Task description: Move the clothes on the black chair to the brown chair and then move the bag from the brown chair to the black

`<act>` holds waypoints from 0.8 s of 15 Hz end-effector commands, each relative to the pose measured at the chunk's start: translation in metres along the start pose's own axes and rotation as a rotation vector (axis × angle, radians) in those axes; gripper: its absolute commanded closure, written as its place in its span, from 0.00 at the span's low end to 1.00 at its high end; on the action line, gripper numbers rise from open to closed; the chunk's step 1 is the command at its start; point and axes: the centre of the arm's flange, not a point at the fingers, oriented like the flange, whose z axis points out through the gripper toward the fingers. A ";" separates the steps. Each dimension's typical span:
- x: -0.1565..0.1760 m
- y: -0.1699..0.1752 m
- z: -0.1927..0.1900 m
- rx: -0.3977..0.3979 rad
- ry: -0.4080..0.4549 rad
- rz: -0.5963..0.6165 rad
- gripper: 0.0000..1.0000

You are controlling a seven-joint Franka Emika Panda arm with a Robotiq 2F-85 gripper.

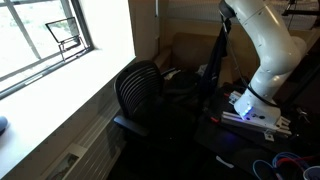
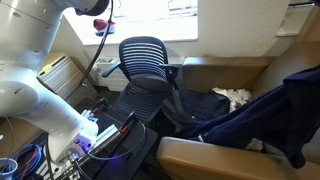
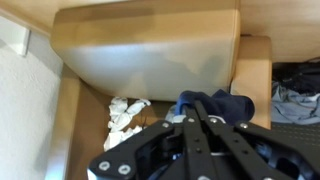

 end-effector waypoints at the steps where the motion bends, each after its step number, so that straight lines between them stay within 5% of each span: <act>1: -0.030 0.038 0.014 -0.071 -0.188 0.036 0.99; 2: -0.031 0.047 0.026 -0.100 -0.224 0.087 0.99; 4: -0.014 0.055 0.061 -0.076 -0.068 0.117 0.99; 5: 0.008 0.031 0.042 -0.065 -0.131 0.050 0.97; 7: 0.030 0.030 0.072 -0.064 -0.071 0.057 0.97; 11: 0.029 0.029 0.069 -0.069 -0.070 0.062 0.97; 12: 0.029 0.029 0.068 -0.070 -0.072 0.063 0.72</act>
